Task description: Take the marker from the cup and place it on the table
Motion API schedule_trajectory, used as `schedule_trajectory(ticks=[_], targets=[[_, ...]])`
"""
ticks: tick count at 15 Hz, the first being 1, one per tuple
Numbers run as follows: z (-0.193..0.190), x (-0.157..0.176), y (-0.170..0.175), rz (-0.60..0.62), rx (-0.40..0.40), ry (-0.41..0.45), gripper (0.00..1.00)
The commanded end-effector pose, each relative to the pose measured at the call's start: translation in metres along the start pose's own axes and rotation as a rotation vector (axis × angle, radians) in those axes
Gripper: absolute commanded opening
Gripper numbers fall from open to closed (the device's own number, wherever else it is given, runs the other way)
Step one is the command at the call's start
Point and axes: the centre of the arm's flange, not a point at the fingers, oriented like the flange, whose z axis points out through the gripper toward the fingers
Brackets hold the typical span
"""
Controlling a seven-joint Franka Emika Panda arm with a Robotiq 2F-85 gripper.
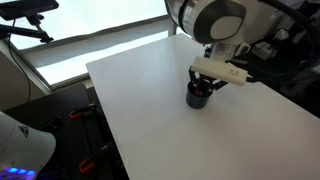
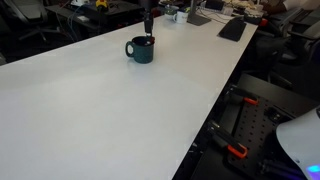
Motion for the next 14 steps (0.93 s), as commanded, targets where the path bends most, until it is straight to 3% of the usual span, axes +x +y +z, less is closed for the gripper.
schedule_trajectory(ticks=[1, 3, 4, 5, 7, 10, 12, 14], targets=[[-0.0083, -0.0104, -0.0044, 0.004, 0.02, -0.008, 0.69], [-0.0078, -0.0122, -0.0033, 0.008, 0.025, -0.011, 0.84], [-0.0078, -0.0131, -0.0029, 0.009, 0.029, -0.012, 0.58], [-0.0075, -0.0138, -0.0027, 0.01, 0.033, -0.013, 0.45], [-0.0071, -0.0153, -0.0019, 0.012, 0.037, -0.015, 0.38], [-0.0069, -0.017, -0.0005, 0.015, 0.041, -0.016, 0.12], [-0.0069, -0.0179, 0.0003, 0.017, 0.045, -0.016, 0.01], [-0.0066, -0.0181, 0.0004, 0.017, 0.052, -0.012, 0.05]])
